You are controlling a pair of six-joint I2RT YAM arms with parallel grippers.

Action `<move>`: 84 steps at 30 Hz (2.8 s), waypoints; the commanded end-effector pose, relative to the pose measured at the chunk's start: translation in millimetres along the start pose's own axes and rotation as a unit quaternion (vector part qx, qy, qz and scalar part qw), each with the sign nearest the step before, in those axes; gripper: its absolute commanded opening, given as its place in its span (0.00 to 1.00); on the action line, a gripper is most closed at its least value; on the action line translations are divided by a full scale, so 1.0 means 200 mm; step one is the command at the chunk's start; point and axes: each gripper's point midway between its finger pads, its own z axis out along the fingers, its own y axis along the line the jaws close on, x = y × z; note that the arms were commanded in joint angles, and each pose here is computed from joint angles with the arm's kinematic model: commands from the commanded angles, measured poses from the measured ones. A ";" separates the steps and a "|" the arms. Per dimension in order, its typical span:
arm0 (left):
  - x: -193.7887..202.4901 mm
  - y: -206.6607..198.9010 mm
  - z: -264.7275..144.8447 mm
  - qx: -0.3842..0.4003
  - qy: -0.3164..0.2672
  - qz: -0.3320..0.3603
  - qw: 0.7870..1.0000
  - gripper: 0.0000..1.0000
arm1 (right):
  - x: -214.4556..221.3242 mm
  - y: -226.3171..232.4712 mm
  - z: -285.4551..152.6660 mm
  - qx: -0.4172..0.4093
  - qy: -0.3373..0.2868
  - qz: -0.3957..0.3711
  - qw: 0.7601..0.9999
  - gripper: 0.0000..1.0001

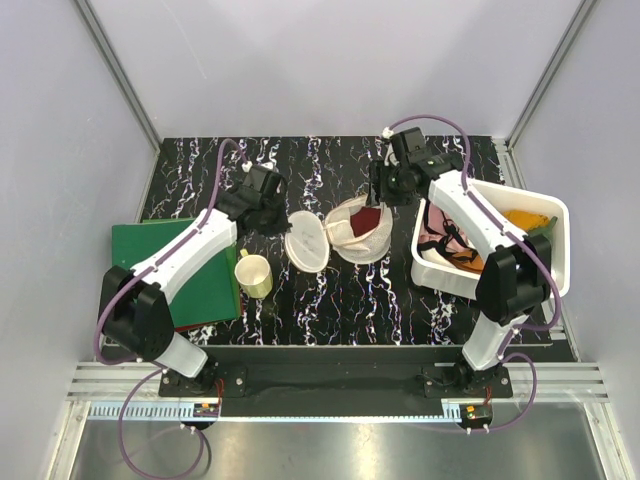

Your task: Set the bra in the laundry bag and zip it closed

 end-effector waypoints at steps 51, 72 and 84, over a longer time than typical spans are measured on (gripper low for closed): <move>-0.11 -0.35 -0.47 0.277 -0.065 0.091 0.954 0.99 | 0.61 0.78 -0.38 -0.328 -0.147 -0.228 0.905 0.00; -0.10 -0.58 -0.19 0.388 -0.010 0.142 0.911 0.60 | 0.40 0.57 -0.40 -0.485 0.023 -0.120 0.866 0.06; -0.17 -0.54 0.02 0.323 0.042 -0.082 0.942 0.00 | 0.23 0.11 -0.11 -0.105 0.007 0.078 0.991 0.77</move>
